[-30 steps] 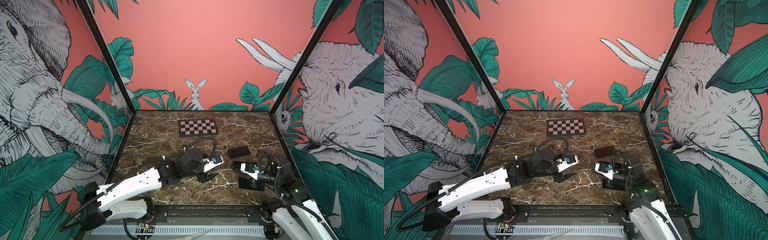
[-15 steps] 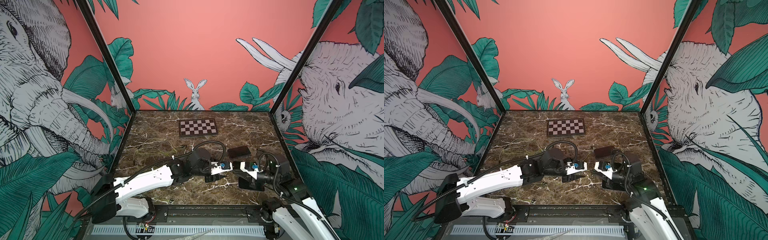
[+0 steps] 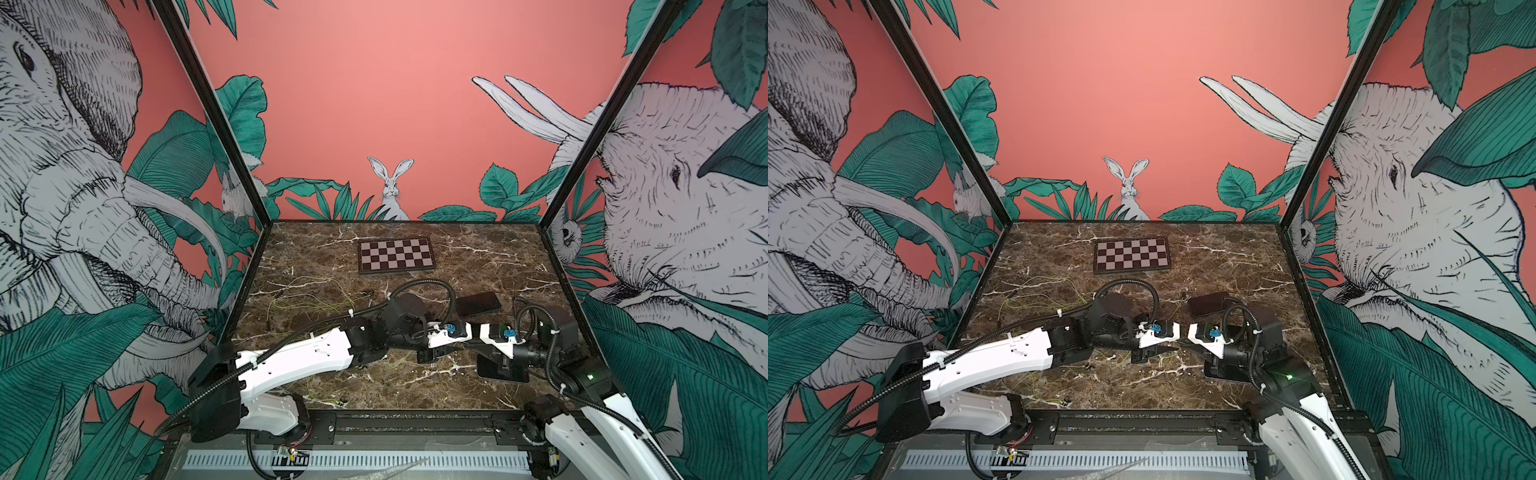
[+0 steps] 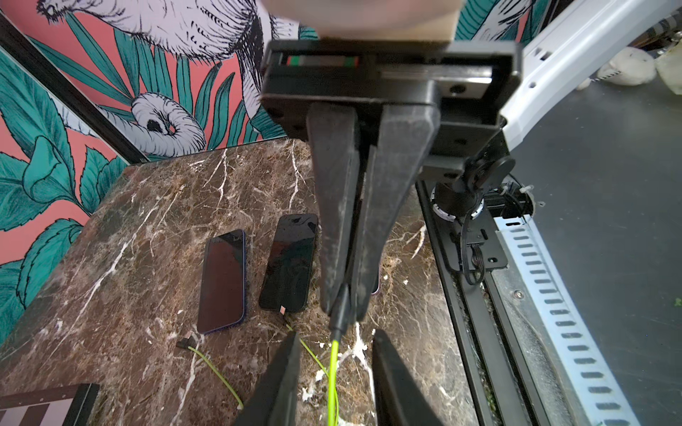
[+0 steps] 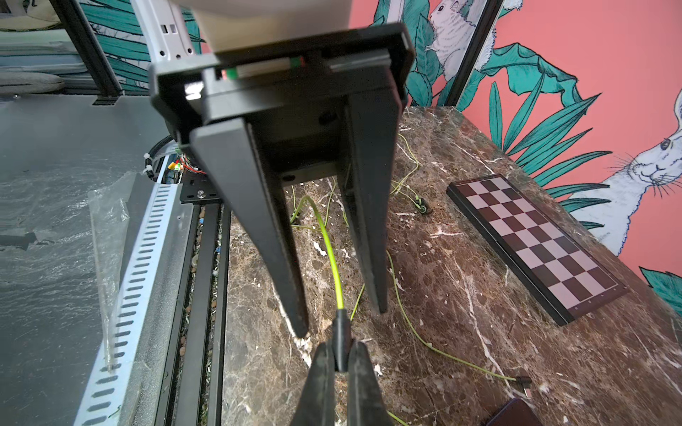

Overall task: Plug wired earphones into phones
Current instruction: Pick up the wired earphone from the center of the board.

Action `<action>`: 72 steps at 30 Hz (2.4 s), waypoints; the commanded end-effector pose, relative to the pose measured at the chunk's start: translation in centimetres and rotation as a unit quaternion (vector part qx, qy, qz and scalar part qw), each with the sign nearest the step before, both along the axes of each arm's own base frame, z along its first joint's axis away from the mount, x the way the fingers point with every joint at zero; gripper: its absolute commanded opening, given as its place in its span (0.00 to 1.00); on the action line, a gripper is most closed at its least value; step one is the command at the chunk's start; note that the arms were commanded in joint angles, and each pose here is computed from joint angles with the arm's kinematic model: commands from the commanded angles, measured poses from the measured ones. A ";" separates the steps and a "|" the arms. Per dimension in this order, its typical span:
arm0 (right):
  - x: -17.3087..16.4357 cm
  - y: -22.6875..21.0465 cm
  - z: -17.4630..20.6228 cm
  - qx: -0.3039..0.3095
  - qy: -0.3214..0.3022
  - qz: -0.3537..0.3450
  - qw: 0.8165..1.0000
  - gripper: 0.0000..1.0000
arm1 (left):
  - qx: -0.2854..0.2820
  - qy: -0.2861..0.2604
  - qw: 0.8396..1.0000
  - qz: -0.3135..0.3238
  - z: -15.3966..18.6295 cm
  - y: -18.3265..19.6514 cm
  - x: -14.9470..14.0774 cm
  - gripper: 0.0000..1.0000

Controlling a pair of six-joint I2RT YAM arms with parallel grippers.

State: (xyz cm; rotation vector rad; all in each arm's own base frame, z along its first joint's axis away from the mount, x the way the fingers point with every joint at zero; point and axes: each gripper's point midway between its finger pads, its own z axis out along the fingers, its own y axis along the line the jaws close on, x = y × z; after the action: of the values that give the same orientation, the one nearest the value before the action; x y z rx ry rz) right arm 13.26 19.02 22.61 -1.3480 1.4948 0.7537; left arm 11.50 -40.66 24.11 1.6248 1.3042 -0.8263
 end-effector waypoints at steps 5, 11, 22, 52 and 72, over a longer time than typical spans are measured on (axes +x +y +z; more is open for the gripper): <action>-0.7 0.6 0.7 0.011 -0.009 0.029 0.999 0.00 | -0.038 -0.001 0.999 -0.017 2.1 -0.6 -0.6 0.24; -0.8 0.7 0.6 0.009 -0.010 0.032 0.999 0.00 | -0.033 0.007 0.999 -0.016 1.7 -0.6 -0.7 0.13; -0.8 0.7 0.9 0.012 -0.016 0.031 0.999 0.00 | -0.012 0.015 0.999 -0.028 0.4 -0.4 -1.2 0.10; 0.2 0.6 0.8 0.027 0.002 -0.005 1.000 0.24 | -0.044 0.011 0.999 -0.021 2.2 1.0 -1.7 0.00; -0.5 1.7 3.2 0.114 0.005 0.031 0.993 0.12 | -0.092 0.019 0.995 -0.022 4.2 1.3 -2.1 0.00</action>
State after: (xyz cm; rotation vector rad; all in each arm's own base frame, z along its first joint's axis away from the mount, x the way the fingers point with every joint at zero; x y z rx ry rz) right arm 13.11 20.39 23.95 -1.2162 1.4391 0.9276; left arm 10.15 -39.71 27.37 1.5120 1.2298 -0.9454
